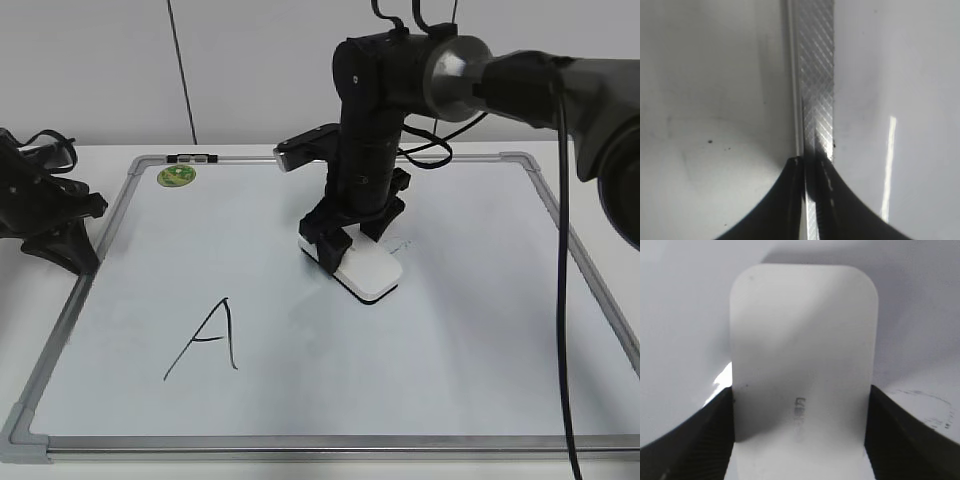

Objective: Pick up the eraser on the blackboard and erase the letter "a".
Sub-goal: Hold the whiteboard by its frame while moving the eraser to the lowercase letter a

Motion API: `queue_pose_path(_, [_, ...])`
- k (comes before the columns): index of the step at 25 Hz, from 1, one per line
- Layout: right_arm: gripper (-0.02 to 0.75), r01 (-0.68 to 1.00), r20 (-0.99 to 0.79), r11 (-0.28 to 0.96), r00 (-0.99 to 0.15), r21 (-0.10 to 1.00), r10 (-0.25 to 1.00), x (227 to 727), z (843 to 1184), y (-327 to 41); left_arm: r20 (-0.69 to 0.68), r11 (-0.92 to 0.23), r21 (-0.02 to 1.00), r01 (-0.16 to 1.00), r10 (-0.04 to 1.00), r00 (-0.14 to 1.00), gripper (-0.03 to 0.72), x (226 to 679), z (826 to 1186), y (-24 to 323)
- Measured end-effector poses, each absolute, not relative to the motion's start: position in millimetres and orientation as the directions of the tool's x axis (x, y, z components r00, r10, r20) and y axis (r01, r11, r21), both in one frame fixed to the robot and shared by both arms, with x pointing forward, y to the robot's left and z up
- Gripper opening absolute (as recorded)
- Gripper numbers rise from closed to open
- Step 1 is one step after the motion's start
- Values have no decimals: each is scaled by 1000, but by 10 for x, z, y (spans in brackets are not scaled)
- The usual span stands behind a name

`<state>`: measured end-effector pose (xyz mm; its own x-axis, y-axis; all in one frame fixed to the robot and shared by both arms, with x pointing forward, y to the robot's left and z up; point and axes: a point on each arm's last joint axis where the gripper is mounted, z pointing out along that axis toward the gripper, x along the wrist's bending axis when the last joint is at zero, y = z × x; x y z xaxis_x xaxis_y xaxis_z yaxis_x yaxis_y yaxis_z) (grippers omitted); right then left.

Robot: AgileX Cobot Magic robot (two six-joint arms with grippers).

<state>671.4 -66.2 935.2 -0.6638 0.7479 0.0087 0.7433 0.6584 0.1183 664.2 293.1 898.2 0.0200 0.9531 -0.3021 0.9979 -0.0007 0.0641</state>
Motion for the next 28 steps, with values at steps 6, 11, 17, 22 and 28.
queue_pose_path(6, [540,785,1,608,-613,118,790,6848,9356,-924,-301,-2,64,998,953,21,35,6641,8982,2932])
queue_pose_path(11, [540,819,-34,563,-563,112,826,6977,9361,-1221,-301,-2,64,998,953,21,36,6641,8982,2932])
queue_pose_path(17, [540,863,-68,494,-489,108,870,7113,9370,-1608,-299,-3,64,998,954,22,38,6641,8981,2934])
queue_pose_path(22, [540,876,-60,467,-463,119,884,7151,9399,-1708,-298,-4,64,998,954,23,39,6641,8981,2935])
queue_pose_path(28, [540,866,-64,450,-448,216,892,7126,9840,-1730,-298,-4,64,998,954,23,42,6641,8981,2935])
